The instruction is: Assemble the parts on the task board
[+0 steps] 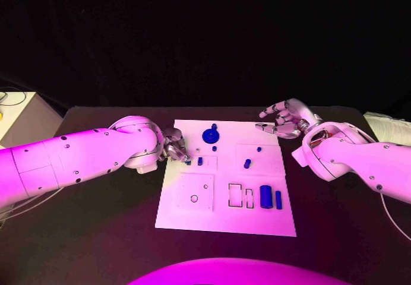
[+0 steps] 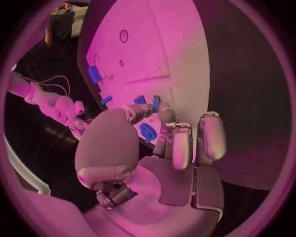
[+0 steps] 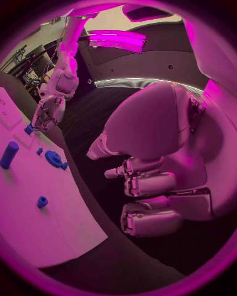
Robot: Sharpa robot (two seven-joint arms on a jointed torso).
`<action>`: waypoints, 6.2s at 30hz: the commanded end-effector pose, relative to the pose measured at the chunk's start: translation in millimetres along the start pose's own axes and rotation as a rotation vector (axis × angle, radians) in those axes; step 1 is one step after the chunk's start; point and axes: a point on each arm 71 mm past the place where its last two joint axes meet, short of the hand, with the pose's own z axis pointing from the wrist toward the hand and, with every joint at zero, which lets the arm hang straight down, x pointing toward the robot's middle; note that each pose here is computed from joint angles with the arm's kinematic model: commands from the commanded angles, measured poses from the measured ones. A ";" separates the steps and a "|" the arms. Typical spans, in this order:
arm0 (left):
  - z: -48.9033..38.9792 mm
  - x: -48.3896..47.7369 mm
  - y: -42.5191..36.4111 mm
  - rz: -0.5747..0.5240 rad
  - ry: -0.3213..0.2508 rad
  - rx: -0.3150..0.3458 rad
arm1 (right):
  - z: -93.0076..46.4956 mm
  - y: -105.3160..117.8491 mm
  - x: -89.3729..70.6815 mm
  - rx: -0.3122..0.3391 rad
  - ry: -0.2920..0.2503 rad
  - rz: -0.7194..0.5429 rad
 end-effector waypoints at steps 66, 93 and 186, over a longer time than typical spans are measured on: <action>4.1 7.1 -2.0 -0.021 0.019 -0.006 | -0.8 -1.1 1.7 -0.009 0.015 -0.004; 5.3 5.6 0.3 -0.018 0.011 -0.020 | -1.1 -1.3 1.4 -0.009 0.014 -0.004; 33.4 6.1 -72.9 0.367 -0.310 0.509 | 0.5 -1.9 1.3 -0.025 -0.013 0.031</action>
